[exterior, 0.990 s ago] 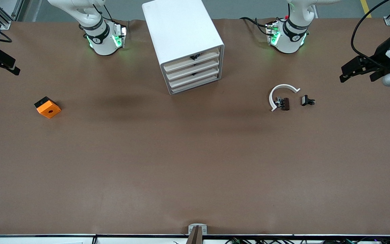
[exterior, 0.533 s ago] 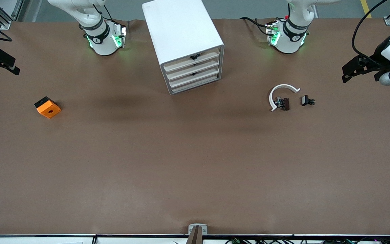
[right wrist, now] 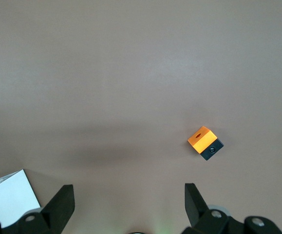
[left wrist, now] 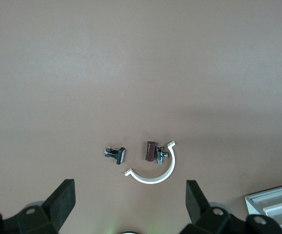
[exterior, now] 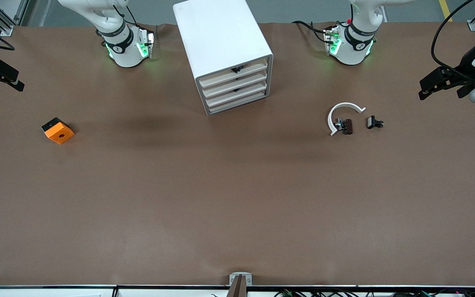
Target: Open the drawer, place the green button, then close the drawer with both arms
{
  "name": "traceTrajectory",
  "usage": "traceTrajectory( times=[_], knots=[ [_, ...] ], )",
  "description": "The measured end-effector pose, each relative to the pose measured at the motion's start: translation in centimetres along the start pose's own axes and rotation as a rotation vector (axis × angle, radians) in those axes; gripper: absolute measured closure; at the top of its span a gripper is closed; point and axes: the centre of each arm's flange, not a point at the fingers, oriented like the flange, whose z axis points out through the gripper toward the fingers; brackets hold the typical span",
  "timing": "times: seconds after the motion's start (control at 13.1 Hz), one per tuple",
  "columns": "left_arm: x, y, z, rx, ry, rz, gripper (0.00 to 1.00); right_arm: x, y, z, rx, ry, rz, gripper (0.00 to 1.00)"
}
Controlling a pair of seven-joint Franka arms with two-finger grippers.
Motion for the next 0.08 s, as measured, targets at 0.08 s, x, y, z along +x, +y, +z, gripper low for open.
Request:
traceTrajectory(
  times=[0.08],
  knots=[
    [0.11,0.0,0.02,0.0,0.002,0.0,0.0,0.0,0.0,0.0,0.0,0.0,0.0,0.0]
  ],
)
